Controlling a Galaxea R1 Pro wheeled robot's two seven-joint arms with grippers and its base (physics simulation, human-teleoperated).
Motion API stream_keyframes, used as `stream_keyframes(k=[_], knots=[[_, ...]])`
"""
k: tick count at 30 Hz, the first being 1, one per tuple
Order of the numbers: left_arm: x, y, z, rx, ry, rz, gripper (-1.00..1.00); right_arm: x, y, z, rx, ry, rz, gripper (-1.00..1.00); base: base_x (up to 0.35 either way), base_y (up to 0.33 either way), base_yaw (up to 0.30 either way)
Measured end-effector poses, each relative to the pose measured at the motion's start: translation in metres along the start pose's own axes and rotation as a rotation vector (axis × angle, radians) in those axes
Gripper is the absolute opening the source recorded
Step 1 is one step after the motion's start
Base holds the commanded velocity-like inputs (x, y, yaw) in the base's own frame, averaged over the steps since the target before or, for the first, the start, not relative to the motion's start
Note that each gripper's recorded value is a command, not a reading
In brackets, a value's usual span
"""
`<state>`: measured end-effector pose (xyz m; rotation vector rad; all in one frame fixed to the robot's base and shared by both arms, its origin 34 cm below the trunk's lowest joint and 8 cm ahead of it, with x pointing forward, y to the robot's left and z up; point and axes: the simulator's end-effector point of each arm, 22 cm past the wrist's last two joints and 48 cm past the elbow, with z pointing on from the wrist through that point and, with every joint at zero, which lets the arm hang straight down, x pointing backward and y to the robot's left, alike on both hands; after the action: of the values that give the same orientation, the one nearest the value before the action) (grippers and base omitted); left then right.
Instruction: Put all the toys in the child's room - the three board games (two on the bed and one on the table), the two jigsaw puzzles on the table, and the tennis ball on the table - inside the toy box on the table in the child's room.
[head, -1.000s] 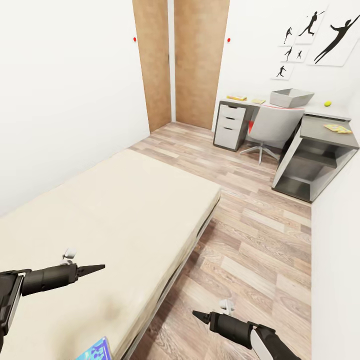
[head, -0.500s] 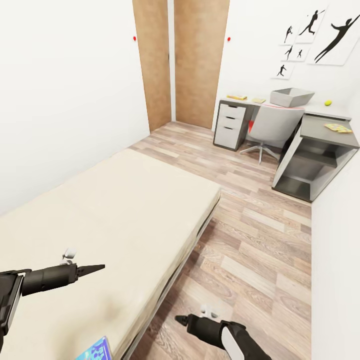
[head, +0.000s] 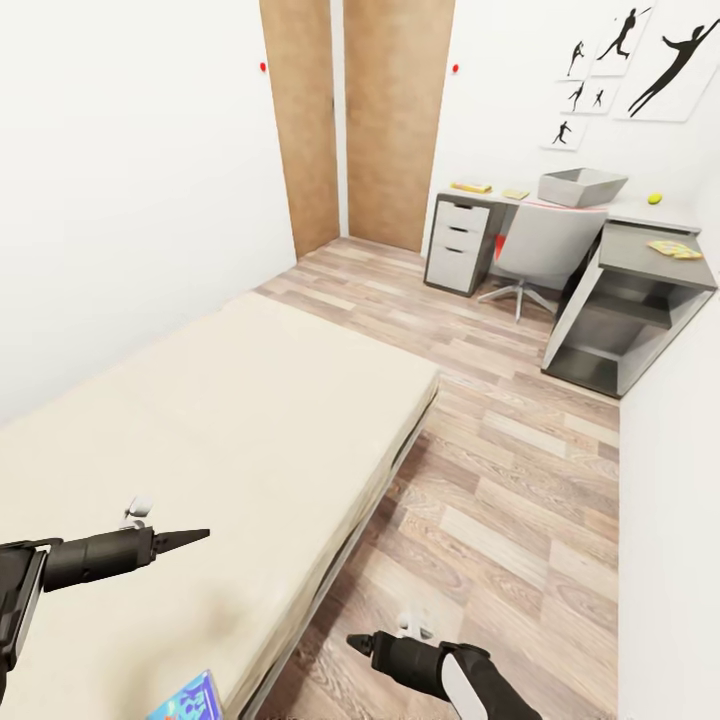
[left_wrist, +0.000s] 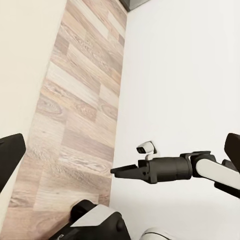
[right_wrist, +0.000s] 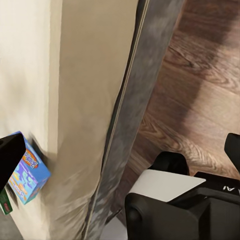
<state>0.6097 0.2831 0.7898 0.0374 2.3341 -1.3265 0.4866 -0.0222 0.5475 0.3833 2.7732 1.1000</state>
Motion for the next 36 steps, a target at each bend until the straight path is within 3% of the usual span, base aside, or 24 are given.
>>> stream_keyframes(k=[4,20,30,36], knots=[[0.002,0.002,0.001,-0.001,0.004,-0.005,1.0,0.002,-0.001,0.001,0.001,0.005,0.003,1.0,0.0,0.0,-0.073],[0.008,0.012,0.004,-0.009,0.017,-0.025,1.0,0.032,0.005,0.013,-0.003,0.097,-0.068,1.0,0.0,0.0,-0.059],[0.009,0.015,0.005,-0.011,0.02,-0.033,1.0,0.035,0.005,0.014,-0.003,0.104,-0.068,1.0,0.0,0.0,0.0],[0.009,0.015,0.004,-0.013,0.021,-0.033,1.0,0.035,0.005,0.015,-0.003,0.105,-0.069,1.0,0.0,0.0,0.185]])
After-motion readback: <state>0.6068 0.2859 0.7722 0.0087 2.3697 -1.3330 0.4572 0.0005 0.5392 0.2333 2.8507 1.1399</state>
